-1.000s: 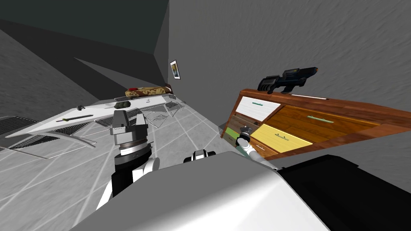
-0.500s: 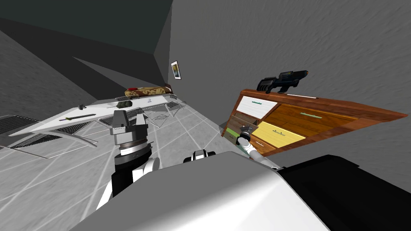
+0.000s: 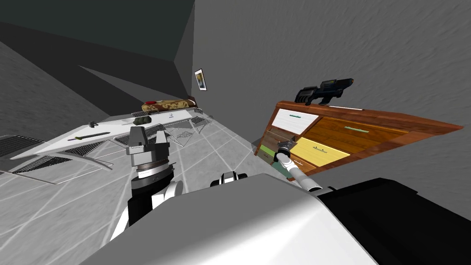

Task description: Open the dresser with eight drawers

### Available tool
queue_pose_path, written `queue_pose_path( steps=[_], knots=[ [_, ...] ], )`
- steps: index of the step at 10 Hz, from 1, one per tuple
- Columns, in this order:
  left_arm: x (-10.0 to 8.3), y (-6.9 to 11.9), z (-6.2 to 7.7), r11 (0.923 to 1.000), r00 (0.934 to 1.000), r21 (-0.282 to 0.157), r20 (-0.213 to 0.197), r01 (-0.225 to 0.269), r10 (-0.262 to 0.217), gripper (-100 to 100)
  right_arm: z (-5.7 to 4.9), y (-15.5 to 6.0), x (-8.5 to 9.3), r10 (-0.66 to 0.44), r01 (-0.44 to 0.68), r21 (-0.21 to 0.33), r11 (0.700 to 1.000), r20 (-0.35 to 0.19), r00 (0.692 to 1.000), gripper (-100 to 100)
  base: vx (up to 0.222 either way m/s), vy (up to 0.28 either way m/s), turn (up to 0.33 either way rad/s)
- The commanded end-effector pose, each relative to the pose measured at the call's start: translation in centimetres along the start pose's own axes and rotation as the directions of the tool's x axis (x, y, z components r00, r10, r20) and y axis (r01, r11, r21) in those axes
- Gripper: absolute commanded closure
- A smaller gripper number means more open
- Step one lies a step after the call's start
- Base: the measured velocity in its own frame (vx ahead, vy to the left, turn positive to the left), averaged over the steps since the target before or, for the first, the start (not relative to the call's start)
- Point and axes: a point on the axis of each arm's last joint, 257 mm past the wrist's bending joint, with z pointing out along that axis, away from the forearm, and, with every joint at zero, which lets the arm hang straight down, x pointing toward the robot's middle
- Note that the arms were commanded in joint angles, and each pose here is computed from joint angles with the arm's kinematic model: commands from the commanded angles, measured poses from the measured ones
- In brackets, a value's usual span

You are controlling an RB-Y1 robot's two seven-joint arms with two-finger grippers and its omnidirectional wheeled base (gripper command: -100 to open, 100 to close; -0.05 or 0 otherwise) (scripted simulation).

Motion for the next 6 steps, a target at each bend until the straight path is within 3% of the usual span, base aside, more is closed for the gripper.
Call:
queue_pose_path(
  steps=[1, 6],
  knots=[
    [0.0, 0.0, 0.0, 1.0, 1.0, 0.0, 0.0, 0.0, 0.0, 0, -0.01, 0.11, 0.14, -0.003, 0.003, -0.005, 1.0, -0.003, 1.0, 0, 0.0, 0.0, 0.0],
    [0.0, 0.0, 0.0, 1.0, 1.0, 0.0, 0.0, 0.0, 0.0, 0, -0.44, 0.77, 0.7, -0.007, 0.007, -0.02, 1.0, -0.012, 1.0, 0, 0.0, 0.0, 0.0]
  ],
)
